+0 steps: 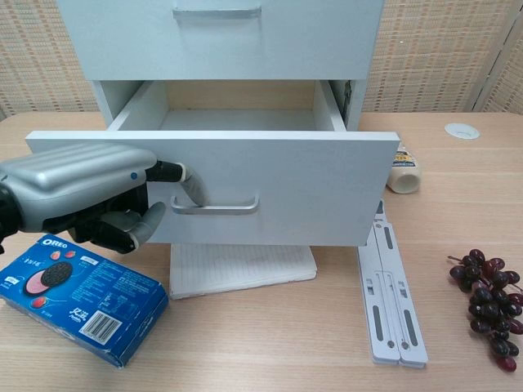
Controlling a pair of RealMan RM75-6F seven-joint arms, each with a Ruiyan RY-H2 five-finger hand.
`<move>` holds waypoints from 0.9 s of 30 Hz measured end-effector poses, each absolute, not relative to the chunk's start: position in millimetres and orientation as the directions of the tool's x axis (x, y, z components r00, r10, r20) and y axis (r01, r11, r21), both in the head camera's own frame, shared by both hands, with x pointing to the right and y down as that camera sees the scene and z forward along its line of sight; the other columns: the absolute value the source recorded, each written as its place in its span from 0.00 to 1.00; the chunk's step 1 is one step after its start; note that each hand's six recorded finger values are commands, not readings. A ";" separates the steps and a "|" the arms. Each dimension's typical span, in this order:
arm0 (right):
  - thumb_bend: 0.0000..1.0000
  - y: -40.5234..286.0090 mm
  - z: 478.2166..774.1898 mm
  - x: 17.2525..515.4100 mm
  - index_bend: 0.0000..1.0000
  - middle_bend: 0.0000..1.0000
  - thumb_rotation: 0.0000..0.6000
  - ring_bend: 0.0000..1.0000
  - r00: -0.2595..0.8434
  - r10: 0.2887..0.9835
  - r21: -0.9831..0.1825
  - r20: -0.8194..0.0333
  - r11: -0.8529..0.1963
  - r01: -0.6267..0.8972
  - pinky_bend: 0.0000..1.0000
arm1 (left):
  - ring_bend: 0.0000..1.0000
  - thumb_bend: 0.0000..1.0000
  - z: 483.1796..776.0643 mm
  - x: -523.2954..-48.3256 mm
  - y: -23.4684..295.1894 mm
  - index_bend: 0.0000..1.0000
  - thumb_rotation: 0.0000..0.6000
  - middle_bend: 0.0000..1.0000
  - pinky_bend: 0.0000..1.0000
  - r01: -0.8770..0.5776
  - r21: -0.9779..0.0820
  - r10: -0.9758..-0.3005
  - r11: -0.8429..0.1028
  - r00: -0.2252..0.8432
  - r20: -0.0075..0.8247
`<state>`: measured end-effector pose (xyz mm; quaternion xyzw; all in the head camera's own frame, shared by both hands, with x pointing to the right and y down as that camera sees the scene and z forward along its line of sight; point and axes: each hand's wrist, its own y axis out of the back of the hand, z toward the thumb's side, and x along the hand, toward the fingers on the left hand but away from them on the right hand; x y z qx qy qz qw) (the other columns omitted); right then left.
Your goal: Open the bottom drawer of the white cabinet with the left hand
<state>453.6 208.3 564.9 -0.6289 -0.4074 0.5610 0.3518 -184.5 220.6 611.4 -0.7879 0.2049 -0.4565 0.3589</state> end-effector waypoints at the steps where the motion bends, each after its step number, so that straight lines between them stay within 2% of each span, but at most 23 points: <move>1: 0.34 208.2 564.8 453.6 0.10 0.17 1.00 0.08 0.039 0.907 -0.900 -0.419 -0.420 0.118 0.10 | 0.99 0.70 609.0 -184.4 219.6 0.27 1.00 0.99 1.00 -0.003 -0.758 -0.656 -0.653 0.503 0.563; 9: 0.34 207.7 566.7 453.1 0.10 0.17 1.00 0.08 0.039 0.905 -0.897 -0.424 -0.425 0.119 0.10 | 0.91 0.70 583.0 -188.2 211.3 0.39 1.00 0.89 1.00 -0.082 -0.809 -0.711 -0.582 0.535 0.457; 13: 0.34 206.3 567.0 452.6 0.10 0.17 1.00 0.08 0.040 0.905 -0.897 -0.423 -0.425 0.119 0.10 | 0.84 0.70 564.8 -197.7 206.6 0.52 1.00 0.85 1.00 -0.144 -0.841 -0.752 -0.522 0.543 0.373; 16: 0.34 206.0 567.2 452.5 0.10 0.17 1.00 0.08 0.040 0.905 -0.897 -0.424 -0.426 0.119 0.10 | 0.80 0.70 553.7 -217.1 201.5 0.59 1.00 0.83 1.00 -0.181 -0.865 -0.796 -0.468 0.513 0.323; 20: 0.34 204.6 568.2 451.2 0.10 0.17 1.00 0.08 0.042 0.905 -0.897 -0.423 -0.425 0.124 0.10 | 0.77 0.70 549.4 -253.1 195.5 0.66 1.00 0.82 0.98 -0.177 -0.886 -0.843 -0.428 0.431 0.321; 24: 0.34 204.5 569.4 449.8 0.10 0.17 1.00 0.08 0.048 0.904 -0.895 -0.425 -0.428 0.127 0.10 | 0.73 0.70 551.6 -285.3 192.5 0.64 1.00 0.79 0.93 -0.161 -0.897 -0.876 -0.411 0.341 0.341; 27: 0.34 204.5 569.9 449.4 0.10 0.17 1.00 0.08 0.051 0.902 -0.893 -0.428 -0.431 0.128 0.10 | 0.66 0.69 558.1 -308.7 193.9 0.53 1.00 0.73 0.79 -0.136 -0.902 -0.891 -0.410 0.273 0.363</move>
